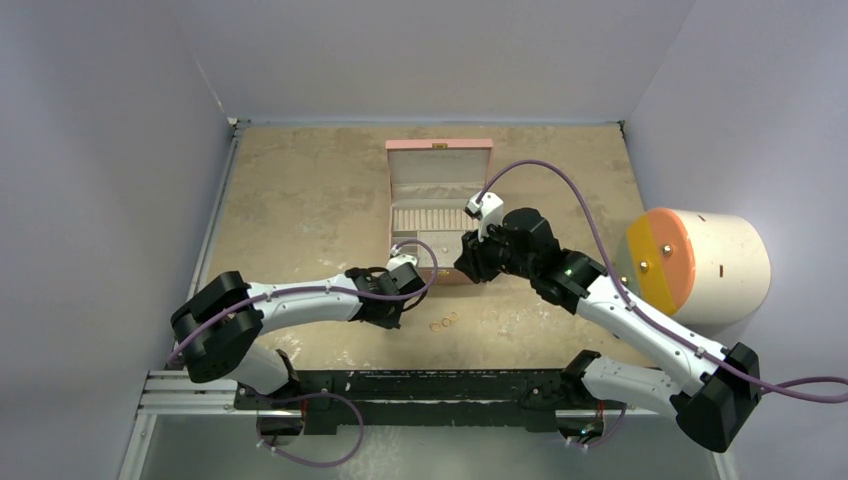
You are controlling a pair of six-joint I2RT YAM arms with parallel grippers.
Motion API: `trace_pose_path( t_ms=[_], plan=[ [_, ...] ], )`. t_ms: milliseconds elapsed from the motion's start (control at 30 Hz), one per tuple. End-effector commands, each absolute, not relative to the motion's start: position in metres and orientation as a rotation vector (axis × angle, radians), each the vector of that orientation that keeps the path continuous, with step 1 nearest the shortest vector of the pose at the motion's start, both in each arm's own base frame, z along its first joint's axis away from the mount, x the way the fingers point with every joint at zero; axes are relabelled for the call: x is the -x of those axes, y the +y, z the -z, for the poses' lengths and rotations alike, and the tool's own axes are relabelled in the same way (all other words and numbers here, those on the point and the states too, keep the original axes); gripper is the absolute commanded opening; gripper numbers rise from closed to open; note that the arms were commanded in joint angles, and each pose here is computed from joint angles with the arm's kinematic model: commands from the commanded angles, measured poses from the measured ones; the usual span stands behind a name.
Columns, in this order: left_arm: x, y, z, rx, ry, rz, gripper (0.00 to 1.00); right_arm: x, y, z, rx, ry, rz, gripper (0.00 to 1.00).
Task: Organize the mixed jewelry
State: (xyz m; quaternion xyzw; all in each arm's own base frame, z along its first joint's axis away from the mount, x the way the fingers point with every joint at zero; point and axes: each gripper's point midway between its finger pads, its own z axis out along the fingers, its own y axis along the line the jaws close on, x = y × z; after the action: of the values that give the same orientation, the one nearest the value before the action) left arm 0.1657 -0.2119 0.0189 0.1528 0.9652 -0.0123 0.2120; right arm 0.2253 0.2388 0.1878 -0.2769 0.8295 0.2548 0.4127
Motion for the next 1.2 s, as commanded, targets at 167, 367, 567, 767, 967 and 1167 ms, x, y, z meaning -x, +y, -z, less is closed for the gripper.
trace_pose_path(
  t_ms=[167,367,567,767,967,1167],
  plan=[
    [-0.182,-0.225,-0.059,-0.385,2.566,0.11,0.0,-0.22,0.247,-0.199,0.71,2.026,-0.716,0.36],
    [-0.186,-0.237,-0.106,-0.345,2.46,0.291,0.0,-0.206,0.258,-0.215,0.782,1.897,-0.832,0.39],
    [-0.179,-0.254,-0.164,-0.349,2.296,0.581,0.0,-0.187,0.269,-0.232,0.877,1.722,-0.961,0.44],
    [-0.159,-0.273,-0.21,-0.429,2.154,0.866,0.0,-0.152,0.28,-0.25,1.064,1.392,-1.095,0.45],
    [-0.132,-0.297,-0.241,-0.532,2.061,1.138,0.0,-0.131,0.278,-0.28,1.166,0.981,-1.034,0.45],
    [-0.117,-0.308,-0.265,-0.547,1.975,1.317,0.0,-0.117,0.284,-0.287,1.282,0.787,-1.005,0.46]
  ],
)
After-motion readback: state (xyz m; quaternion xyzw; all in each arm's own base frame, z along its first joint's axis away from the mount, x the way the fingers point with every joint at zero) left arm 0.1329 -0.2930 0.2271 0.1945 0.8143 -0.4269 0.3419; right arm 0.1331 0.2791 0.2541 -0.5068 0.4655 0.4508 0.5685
